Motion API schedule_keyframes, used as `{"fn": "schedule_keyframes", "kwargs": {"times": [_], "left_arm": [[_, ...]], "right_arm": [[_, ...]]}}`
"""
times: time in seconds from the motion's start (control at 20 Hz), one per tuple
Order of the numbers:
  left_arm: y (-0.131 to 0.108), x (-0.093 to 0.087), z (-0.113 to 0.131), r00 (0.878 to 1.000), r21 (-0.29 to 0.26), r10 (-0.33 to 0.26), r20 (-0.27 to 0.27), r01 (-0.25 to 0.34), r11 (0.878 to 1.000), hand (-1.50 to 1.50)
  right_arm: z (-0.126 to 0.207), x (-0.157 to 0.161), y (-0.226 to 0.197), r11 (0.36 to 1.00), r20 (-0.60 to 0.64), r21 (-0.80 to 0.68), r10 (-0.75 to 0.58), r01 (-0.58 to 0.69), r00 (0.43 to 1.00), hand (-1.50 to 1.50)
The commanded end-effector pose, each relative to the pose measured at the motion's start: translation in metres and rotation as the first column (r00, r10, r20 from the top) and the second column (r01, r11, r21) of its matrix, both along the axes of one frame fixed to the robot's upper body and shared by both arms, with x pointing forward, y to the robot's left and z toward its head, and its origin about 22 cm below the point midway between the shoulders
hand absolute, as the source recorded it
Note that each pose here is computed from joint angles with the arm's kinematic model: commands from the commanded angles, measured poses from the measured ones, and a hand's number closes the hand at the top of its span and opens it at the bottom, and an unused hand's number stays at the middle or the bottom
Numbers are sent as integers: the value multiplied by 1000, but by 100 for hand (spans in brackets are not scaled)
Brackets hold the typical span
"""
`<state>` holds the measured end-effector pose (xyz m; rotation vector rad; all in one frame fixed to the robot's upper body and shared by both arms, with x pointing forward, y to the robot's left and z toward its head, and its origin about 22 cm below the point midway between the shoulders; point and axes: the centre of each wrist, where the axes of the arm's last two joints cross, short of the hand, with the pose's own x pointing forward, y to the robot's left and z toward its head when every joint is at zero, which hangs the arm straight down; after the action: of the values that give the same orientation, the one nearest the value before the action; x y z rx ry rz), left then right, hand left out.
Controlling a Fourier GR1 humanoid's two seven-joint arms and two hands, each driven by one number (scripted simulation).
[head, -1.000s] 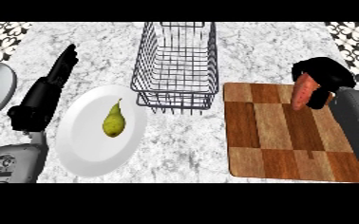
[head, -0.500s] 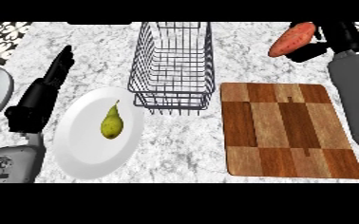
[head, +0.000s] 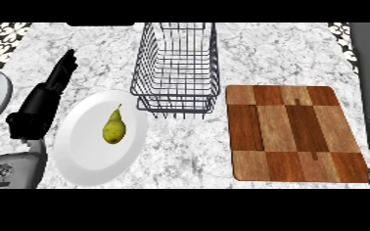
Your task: Pick the sweet potato from the cutting board and place it in the basket
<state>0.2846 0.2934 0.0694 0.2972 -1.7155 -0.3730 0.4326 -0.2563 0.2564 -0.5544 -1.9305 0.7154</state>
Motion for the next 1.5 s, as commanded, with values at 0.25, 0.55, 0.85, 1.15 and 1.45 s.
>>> {"fn": "schedule_keyframes", "kwargs": {"times": [0.25,0.55,0.85,1.15,1.45], "left_arm": [[0,-5,2,1000,3,-13,7,13,1000,0],[-11,6,9,1000,-5,-16,8,16,1000,0],[-13,12,-3,1000,-13,-10,8,10,1000,0],[-8,4,8,1000,2,-4,9,4,1000,0],[-2,5,3,1000,-11,-16,11,17,1000,0]], "right_arm": [[85,-24,97,993,-90,-20,114,-116,989,150],[95,-22,152,992,-172,-37,113,-121,979,150],[71,-5,169,981,-277,-128,106,-146,955,150],[70,-18,208,965,-382,-224,40,-135,923,150],[63,-10,197,875,-293,-483,-120,-39,949,150]]}}
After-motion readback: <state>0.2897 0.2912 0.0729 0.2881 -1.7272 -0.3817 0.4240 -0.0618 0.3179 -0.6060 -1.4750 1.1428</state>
